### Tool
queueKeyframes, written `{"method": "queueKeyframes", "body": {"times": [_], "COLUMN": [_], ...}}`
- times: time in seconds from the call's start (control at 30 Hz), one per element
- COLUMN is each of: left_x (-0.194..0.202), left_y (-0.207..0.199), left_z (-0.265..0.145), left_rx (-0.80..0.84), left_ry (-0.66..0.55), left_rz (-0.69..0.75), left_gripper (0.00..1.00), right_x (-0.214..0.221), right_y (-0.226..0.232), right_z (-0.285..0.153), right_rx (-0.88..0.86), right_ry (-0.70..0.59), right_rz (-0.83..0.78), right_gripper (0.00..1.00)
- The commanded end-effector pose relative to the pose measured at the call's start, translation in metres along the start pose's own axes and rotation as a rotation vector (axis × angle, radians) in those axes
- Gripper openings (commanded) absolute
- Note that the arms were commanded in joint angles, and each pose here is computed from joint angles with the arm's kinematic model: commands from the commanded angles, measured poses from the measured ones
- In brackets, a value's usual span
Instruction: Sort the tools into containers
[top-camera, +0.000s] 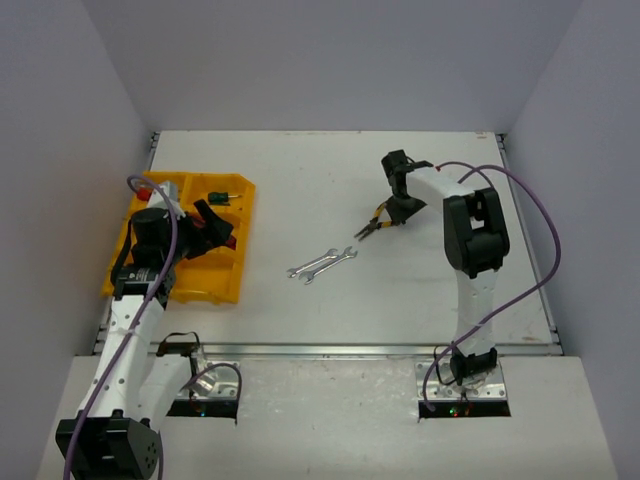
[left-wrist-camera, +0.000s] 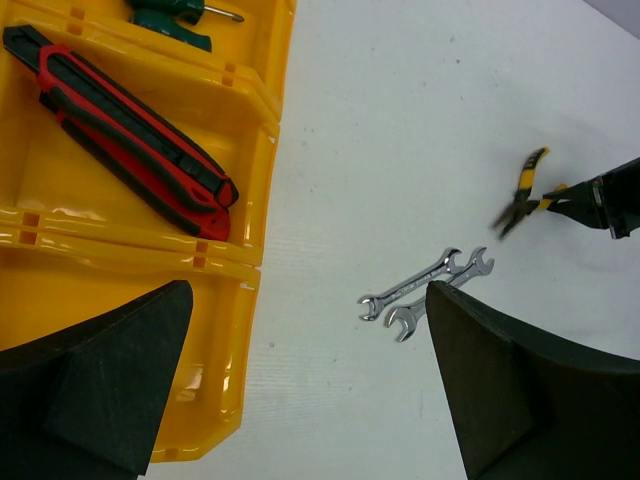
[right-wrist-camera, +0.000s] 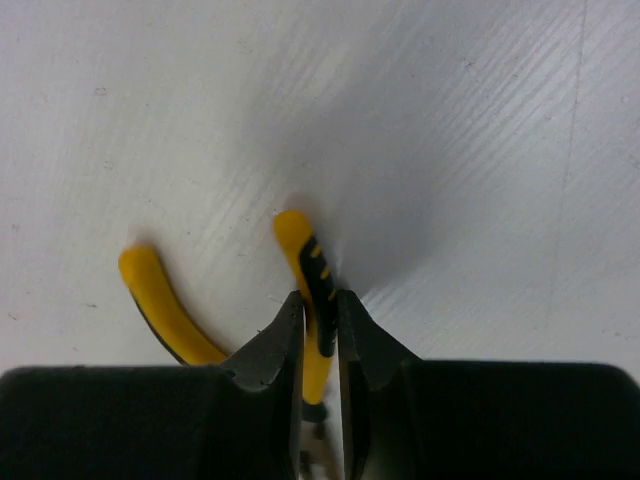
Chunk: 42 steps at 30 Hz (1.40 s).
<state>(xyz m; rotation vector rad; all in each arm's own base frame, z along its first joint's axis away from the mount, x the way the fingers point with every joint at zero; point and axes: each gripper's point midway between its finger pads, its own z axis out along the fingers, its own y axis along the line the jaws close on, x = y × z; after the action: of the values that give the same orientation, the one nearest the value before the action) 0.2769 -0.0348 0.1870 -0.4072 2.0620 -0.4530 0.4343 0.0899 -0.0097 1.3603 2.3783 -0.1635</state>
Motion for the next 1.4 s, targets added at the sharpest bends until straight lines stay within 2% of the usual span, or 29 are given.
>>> {"method": "queueKeyframes", "body": {"times": [0.0,0.07,0.13,0.27,0.33,0.37,0.43,0.5,0.63,0.77,0.93,1.23,1.33,1.37], "left_x": [-0.013,-0.011,-0.010,-0.002,0.010,0.016,0.022,0.022,0.023,0.030,0.043,0.048,0.047,0.045], "left_y": [-0.013,-0.016,-0.021,-0.053,-0.072,-0.089,-0.117,-0.143,-0.157,-0.156,-0.142,-0.164,-0.168,-0.171], "left_z": [-0.001,-0.001,-0.001,-0.002,0.000,0.000,-0.002,-0.002,0.000,0.014,0.037,0.038,0.039,0.039], "left_rx": [0.056,0.069,0.095,0.280,0.404,0.496,0.611,0.676,0.741,0.715,0.653,0.735,0.754,0.766], "left_ry": [-0.049,-0.041,-0.030,0.031,0.076,0.092,0.099,0.056,-0.004,0.008,-0.018,-0.040,-0.041,-0.041], "left_rz": [0.031,0.033,0.036,0.010,-0.023,-0.044,-0.042,-0.045,-0.099,-0.098,-0.087,0.000,0.014,0.016], "left_gripper": [1.00,1.00,1.00,1.00,1.00,1.00,1.00,1.00,1.00,0.99,0.94,0.88,0.78,0.70], "right_x": [0.018,0.016,0.017,0.026,0.047,0.059,0.075,0.101,0.139,0.150,0.148,0.151,0.155,0.157], "right_y": [-0.029,-0.030,-0.030,0.011,0.047,0.062,0.071,0.074,0.071,0.070,0.075,0.063,0.058,0.055], "right_z": [0.017,0.012,0.008,-0.028,-0.075,-0.103,-0.128,-0.156,-0.203,-0.230,-0.246,-0.290,-0.305,-0.312], "right_rx": [0.099,0.087,0.070,-0.312,-0.625,-0.740,-0.819,-0.881,-1.062,-1.104,-1.121,-1.267,-1.317,-1.342], "right_ry": [0.078,0.084,0.093,0.102,0.082,0.022,-0.040,-0.059,0.047,0.069,0.072,0.111,0.144,0.157], "right_rz": [0.047,0.031,-0.004,-0.219,-0.369,-0.512,-0.696,-0.841,-0.857,-0.856,-0.837,-0.852,-0.867,-0.876], "right_gripper": [0.07,0.00,0.00,0.00,0.00,0.00,0.00,0.00,0.00,0.00,0.00,0.00,0.00,0.00]}}
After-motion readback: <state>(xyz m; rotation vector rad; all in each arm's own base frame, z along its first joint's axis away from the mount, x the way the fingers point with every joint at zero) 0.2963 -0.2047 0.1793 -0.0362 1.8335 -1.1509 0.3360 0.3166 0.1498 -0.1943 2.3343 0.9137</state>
